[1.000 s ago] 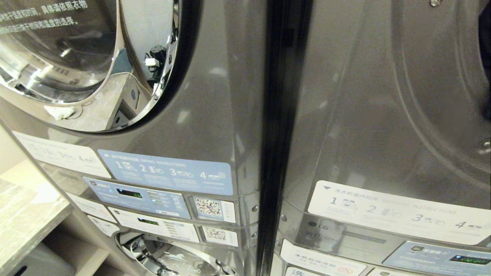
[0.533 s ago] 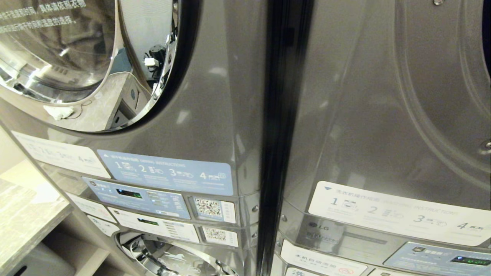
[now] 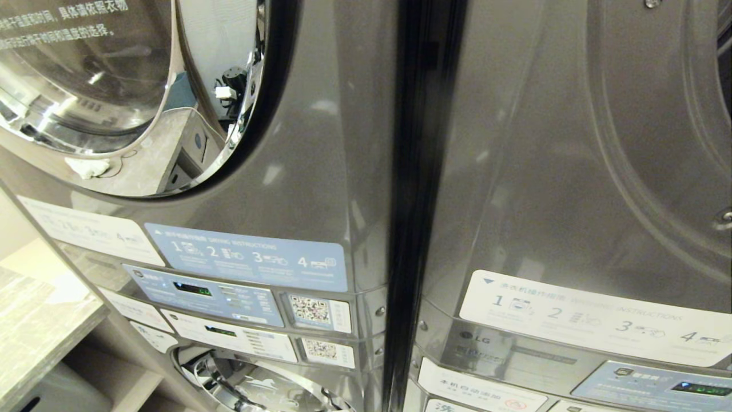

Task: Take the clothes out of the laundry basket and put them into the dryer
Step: Put the clothes in the dryer

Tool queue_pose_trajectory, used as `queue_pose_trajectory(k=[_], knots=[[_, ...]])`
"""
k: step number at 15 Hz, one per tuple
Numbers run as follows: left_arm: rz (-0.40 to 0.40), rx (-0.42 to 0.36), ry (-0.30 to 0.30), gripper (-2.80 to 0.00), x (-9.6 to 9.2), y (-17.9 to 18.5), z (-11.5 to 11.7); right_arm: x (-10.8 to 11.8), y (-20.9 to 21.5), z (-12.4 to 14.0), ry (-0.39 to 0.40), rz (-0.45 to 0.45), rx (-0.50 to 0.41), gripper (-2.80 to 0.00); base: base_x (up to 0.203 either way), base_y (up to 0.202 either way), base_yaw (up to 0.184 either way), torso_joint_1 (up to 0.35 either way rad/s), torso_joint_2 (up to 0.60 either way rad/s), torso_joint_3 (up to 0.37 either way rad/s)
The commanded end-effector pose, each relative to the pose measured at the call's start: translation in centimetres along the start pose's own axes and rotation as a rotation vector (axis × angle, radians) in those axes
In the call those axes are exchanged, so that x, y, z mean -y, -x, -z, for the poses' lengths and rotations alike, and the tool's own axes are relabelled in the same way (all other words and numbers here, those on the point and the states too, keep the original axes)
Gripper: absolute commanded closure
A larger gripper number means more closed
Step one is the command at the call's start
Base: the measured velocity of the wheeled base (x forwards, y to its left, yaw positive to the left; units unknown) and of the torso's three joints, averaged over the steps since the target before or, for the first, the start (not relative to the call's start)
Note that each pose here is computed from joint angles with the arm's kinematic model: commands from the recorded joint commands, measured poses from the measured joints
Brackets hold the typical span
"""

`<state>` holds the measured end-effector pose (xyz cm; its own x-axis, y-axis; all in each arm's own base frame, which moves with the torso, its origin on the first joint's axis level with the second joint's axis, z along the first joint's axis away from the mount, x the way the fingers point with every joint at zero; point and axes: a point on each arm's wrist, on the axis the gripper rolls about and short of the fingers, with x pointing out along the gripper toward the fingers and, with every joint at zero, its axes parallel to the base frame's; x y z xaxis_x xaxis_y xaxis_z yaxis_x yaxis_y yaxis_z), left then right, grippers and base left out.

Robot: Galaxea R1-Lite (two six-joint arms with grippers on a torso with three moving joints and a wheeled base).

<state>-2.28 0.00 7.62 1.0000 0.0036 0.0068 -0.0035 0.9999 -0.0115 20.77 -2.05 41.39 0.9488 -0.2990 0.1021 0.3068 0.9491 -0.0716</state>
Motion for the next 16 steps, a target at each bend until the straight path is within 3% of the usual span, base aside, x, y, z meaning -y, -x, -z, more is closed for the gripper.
queue_pose_trajectory(k=[1,4,7,13,16], knots=[[-0.001,-0.001,0.001,0.00,0.0,0.0,0.0,1.3,5.6,-0.7,-0.010,-0.006,0.055,0.00,0.000,0.000,0.000,0.000,0.00,0.000],[-0.001,-0.001,0.001,0.00,0.0,0.0,0.0,2.8,12.1,-1.0,-0.009,-0.018,0.145,0.00,0.000,0.000,0.000,0.000,0.00,0.000],[0.001,-0.001,0.001,0.00,0.0,0.0,0.0,4.0,18.0,1.5,0.003,-0.022,0.184,0.00,0.000,0.000,0.000,0.000,0.00,0.000],[-0.001,-0.001,0.001,0.00,0.0,0.0,0.0,4.3,24.8,13.7,0.055,-0.096,0.095,0.00,0.000,0.000,0.000,0.000,0.00,0.000],[-0.001,-0.001,0.001,0.00,0.0,0.0,0.0,3.6,24.7,20.1,0.077,-0.138,-0.036,0.00,0.000,0.000,0.000,0.000,0.00,0.000]])
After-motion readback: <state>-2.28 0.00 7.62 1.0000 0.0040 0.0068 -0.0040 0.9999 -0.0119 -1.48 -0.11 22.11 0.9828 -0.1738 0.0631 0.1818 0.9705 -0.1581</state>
